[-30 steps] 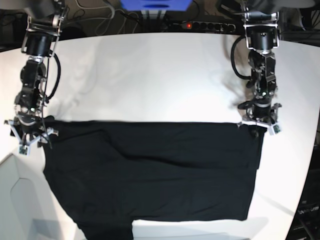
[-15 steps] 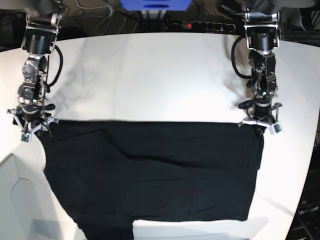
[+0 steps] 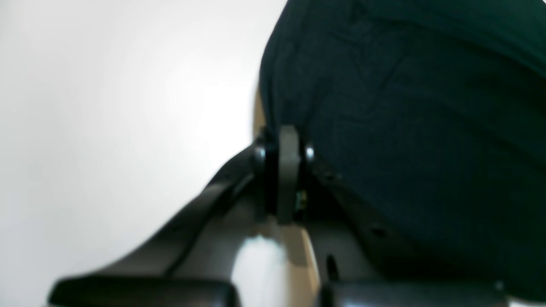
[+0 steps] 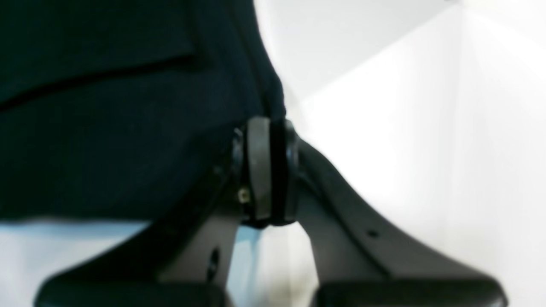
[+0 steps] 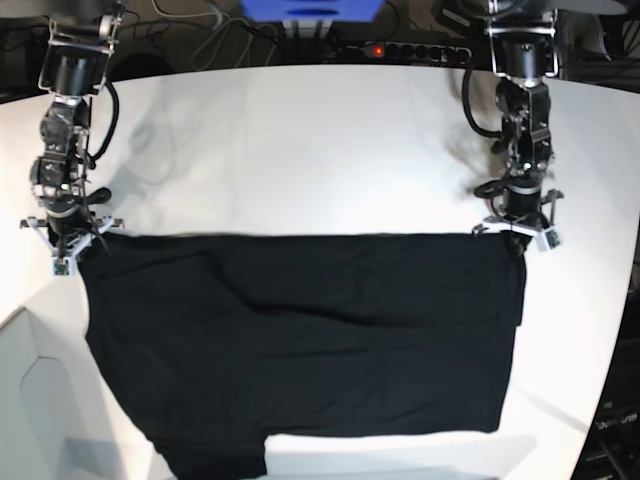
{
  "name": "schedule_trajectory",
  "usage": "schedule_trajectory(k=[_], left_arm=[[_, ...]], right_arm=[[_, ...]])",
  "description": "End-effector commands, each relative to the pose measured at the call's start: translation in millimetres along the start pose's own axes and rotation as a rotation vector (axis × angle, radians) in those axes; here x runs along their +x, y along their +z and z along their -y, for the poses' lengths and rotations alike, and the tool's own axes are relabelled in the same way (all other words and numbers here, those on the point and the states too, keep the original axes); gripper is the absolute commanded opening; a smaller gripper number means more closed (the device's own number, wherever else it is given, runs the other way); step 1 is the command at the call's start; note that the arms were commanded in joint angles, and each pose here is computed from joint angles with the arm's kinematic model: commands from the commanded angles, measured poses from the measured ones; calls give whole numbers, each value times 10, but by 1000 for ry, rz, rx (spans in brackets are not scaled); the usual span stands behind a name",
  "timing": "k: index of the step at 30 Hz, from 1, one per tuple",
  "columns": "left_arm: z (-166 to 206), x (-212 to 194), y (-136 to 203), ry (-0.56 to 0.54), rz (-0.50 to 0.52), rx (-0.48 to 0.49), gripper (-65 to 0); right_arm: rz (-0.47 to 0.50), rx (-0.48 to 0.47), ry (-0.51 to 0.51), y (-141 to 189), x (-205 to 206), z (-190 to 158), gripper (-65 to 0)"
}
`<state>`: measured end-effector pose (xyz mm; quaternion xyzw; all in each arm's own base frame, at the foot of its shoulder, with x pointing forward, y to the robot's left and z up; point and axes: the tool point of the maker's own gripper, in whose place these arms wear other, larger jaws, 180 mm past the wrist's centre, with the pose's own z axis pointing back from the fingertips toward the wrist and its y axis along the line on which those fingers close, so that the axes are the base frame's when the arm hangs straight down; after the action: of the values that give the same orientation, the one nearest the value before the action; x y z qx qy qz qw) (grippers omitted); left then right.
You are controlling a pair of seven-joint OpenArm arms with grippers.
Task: Fold the T-shirt properly
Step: 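Drag the folded edge back toward the robot with both grippers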
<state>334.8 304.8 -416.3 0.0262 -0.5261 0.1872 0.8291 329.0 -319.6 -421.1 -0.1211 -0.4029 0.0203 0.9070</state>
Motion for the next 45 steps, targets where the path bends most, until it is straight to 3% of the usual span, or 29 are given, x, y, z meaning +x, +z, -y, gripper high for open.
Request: schedule_trajectory(k=[1, 5, 16, 27, 35, 41, 45], left_arm=[[-26, 8, 40, -12, -13, 2, -650], [58, 72, 185, -29, 15, -30, -650], [-34, 565, 505, -27, 155, -24, -650], [-131, 845, 524, -23, 222, -2, -650], [78, 1346, 367, 1, 332, -34, -650], [278, 1600, 156, 37, 255, -66, -650], [307, 1534, 117, 38, 192, -72, -650]], right_arm=[[1, 15, 19, 70, 25, 18, -650], [108, -27, 33, 304, 346, 151, -650], [215, -60, 116, 754, 845, 226, -650], [249, -83, 141, 780, 1066, 320, -650], [305, -62, 168, 560, 1638, 285, -650], [298, -55, 132, 352, 2076, 309, -650], [278, -59, 139, 337, 2063, 334, -650]])
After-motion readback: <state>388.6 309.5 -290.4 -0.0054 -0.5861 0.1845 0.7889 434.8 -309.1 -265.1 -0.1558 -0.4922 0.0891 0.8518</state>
